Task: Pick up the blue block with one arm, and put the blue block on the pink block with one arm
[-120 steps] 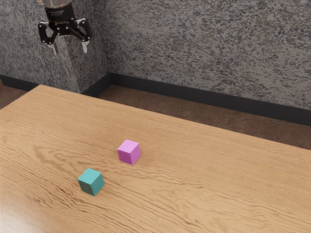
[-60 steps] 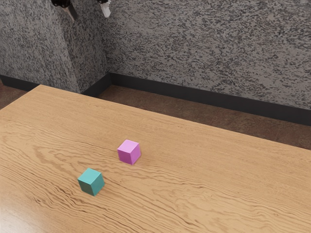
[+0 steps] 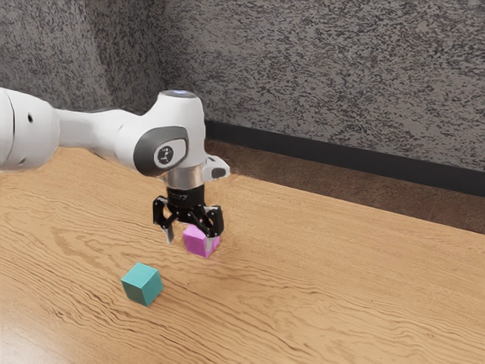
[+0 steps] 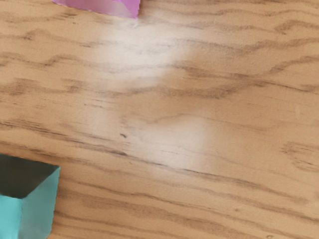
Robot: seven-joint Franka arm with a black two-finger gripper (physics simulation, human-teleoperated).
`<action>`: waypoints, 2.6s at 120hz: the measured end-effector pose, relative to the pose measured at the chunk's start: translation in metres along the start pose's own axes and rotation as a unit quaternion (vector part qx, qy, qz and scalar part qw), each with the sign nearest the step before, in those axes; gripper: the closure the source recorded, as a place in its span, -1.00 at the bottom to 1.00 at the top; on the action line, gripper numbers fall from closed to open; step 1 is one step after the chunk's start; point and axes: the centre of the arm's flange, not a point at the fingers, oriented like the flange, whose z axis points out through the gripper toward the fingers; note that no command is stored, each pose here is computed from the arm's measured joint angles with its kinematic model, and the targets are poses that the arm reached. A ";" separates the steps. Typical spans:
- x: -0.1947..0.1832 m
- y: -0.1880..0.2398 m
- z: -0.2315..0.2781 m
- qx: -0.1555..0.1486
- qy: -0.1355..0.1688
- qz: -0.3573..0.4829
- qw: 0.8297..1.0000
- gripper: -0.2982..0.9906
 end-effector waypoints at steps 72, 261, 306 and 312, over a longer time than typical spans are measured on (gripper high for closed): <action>0.023 -0.124 0.065 0.005 0.113 0.143 0.983 -0.53; -0.039 -0.138 0.071 -0.002 0.118 0.199 0.973 -0.52; -0.051 -0.115 0.076 -0.013 0.110 0.225 0.968 -0.52; -0.051 -0.116 0.078 -0.014 0.107 0.223 0.969 -0.53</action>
